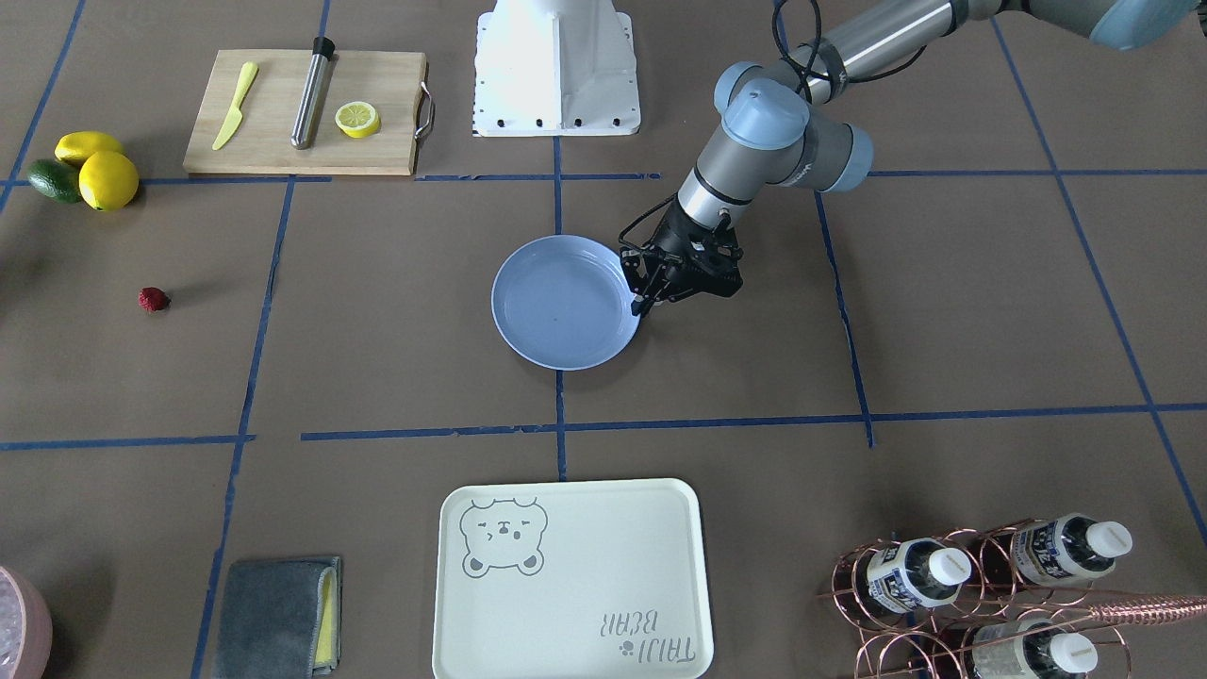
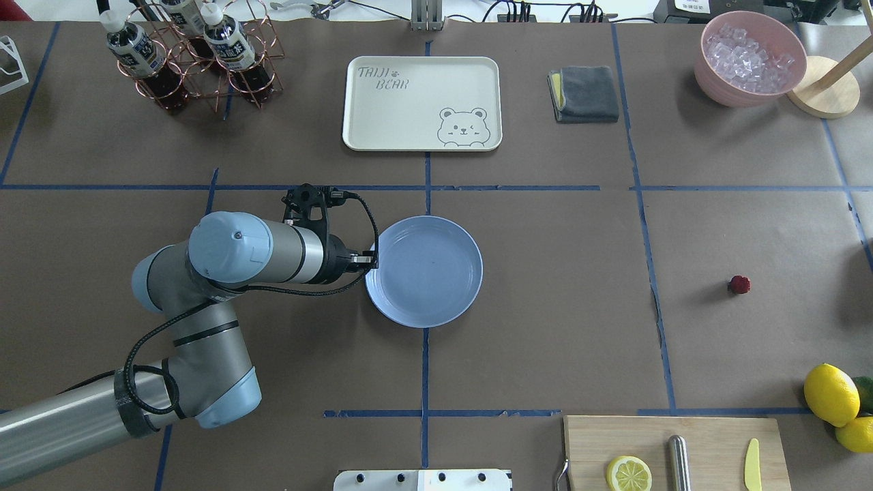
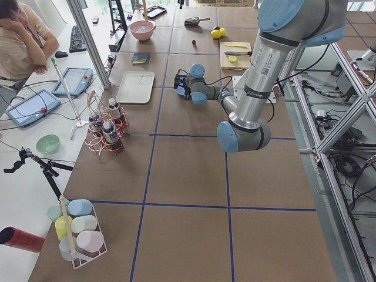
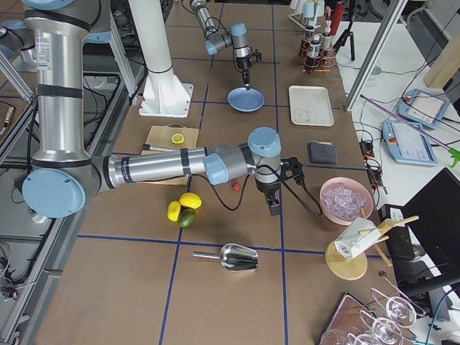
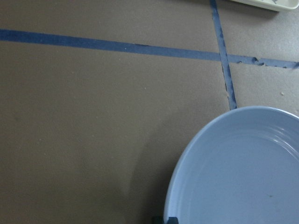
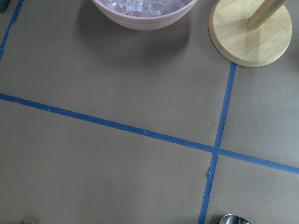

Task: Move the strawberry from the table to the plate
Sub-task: 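Release the plate and draw the left arm back away from it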

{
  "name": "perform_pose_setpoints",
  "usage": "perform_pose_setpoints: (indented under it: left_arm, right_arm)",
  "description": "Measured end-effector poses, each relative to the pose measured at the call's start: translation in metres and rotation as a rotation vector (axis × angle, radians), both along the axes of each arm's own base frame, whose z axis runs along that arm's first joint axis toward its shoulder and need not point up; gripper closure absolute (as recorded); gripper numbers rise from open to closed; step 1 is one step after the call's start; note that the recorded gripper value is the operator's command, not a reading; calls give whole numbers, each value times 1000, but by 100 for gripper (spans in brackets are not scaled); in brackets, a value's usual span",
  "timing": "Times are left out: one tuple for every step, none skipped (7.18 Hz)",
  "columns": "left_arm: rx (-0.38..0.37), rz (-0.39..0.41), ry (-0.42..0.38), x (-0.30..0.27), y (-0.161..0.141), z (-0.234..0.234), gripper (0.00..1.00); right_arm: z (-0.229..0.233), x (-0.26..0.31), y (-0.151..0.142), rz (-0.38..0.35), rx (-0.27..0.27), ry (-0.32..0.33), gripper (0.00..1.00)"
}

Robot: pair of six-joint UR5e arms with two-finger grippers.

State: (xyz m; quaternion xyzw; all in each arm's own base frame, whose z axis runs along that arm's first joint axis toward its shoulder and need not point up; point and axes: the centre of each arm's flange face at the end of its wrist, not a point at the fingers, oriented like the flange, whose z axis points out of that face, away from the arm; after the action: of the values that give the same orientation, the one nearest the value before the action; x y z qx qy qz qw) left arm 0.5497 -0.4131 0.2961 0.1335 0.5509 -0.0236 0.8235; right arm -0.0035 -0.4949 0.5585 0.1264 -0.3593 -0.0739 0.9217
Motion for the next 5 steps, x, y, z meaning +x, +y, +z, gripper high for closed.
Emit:
perform_pose_setpoints:
  left_arm:
    - [2,3,1,2,1,-1,21]
    - [6,7,1,3,3,-1,0]
    - [14,11,0,3,3,-2,0]
    - [30,14,-4,0,1,-2,0]
    - [61,22,-27,-12,-12,0,0]
  right_arm:
    - [0,0,0,0,0,0,0]
    - [0,0,0,0,0,0,0]
    - [-1,0,0,-2,4,0,0]
    - [-5,0,-1,-4,13,-2,0]
    - [-13,-1,-3,-5,27,-8,0]
